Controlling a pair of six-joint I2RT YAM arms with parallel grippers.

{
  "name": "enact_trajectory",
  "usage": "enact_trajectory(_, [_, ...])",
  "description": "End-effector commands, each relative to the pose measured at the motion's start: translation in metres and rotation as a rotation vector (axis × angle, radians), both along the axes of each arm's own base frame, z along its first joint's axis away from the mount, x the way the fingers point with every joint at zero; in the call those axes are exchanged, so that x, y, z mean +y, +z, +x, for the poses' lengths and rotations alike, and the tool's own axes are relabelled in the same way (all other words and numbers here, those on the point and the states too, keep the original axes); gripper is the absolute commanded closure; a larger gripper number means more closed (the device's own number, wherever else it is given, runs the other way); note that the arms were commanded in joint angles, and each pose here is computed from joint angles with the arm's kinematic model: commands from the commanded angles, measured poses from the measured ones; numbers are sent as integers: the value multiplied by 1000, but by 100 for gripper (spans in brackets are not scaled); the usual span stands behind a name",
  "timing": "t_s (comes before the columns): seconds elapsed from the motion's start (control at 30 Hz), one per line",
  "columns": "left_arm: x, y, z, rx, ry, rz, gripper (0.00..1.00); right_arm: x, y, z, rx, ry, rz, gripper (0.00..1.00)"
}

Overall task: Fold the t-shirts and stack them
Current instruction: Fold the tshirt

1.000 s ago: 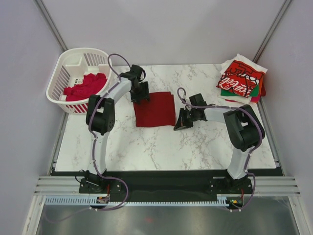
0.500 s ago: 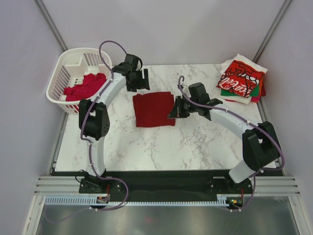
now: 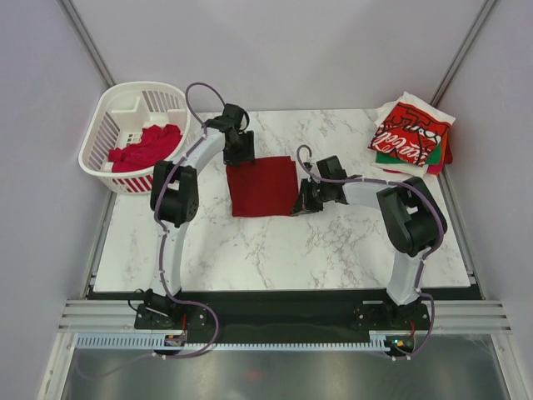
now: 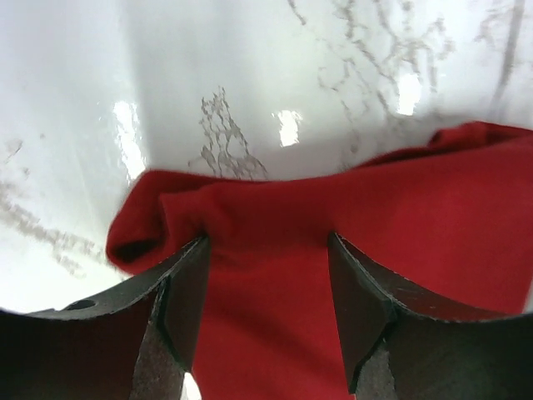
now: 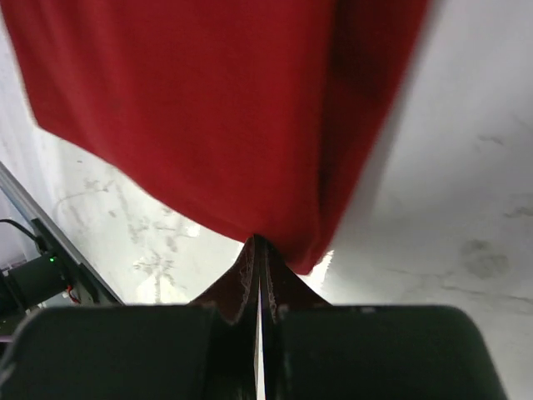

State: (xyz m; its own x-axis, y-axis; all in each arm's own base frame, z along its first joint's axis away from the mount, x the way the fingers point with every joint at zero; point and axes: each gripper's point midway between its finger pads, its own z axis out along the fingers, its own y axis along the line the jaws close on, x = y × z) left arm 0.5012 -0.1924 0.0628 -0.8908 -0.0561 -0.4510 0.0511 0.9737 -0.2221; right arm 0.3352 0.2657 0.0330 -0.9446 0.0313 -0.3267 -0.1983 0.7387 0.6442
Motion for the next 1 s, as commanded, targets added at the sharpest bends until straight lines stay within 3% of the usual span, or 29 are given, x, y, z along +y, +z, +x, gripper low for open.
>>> enact_trajectory(0.0, [3, -9, 22, -40, -35, 25, 35, -13, -20, 1, -19, 0, -14, 100])
enact_trajectory(0.2, [0, -24, 25, -17, -39, 19, 36, -11, -29, -11, 12, 34, 15, 100])
enact_trajectory(0.33, [-2, 5, 28, -69, -47, 0, 33, -12, -28, -31, 41, 61, 49, 100])
enact_trajectory(0.37, [-3, 17, 29, -91, -53, -5, 30, -12, -26, -36, 39, 65, 46, 100])
enact_trajectory(0.4, [-3, 27, 30, -110, -56, -11, 17, -16, -26, -46, 47, 67, 35, 100])
enact_trajectory(0.43, [-4, 41, 30, -135, -66, -21, 11, -19, -12, -49, 25, 66, 27, 100])
enact_trajectory(0.53, [-10, 98, 29, -231, -87, -73, 0, -33, 21, -50, -45, 21, -44, 99])
enact_trajectory(0.6, [-12, 136, 23, -286, -94, -108, 0, -44, 59, -33, -169, -44, -92, 91])
enact_trajectory(0.63, [-13, 147, 18, -294, -99, -122, 0, -49, 69, -32, -187, -61, -110, 79])
enact_trajectory(0.7, [-11, 180, 4, -336, -101, -145, 0, -55, 102, -16, -281, -108, -128, 47])
enact_trajectory(0.73, [-10, 180, -7, -320, -103, -145, 0, -57, 108, -10, -297, -123, -136, 25])
enact_trajectory(0.77, [-8, 185, -14, -320, -101, -147, 0, -58, 114, -4, -318, -131, -146, 17])
enact_trajectory(0.8, [-5, 207, -28, -352, -96, -163, 0, -56, 121, 10, -331, -139, -147, 12])
enact_trajectory(0.83, [-3, 192, -42, -308, -97, -155, 0, -56, 122, 17, -334, -141, -151, 6])
enact_trajectory(0.9, [1, 211, -70, -329, -104, -175, 0, -52, 117, 39, -323, -133, -149, 4])
enact_trajectory(0.97, [7, 190, -100, -268, -102, -165, 0, -48, 126, 65, -355, -142, -136, 2])
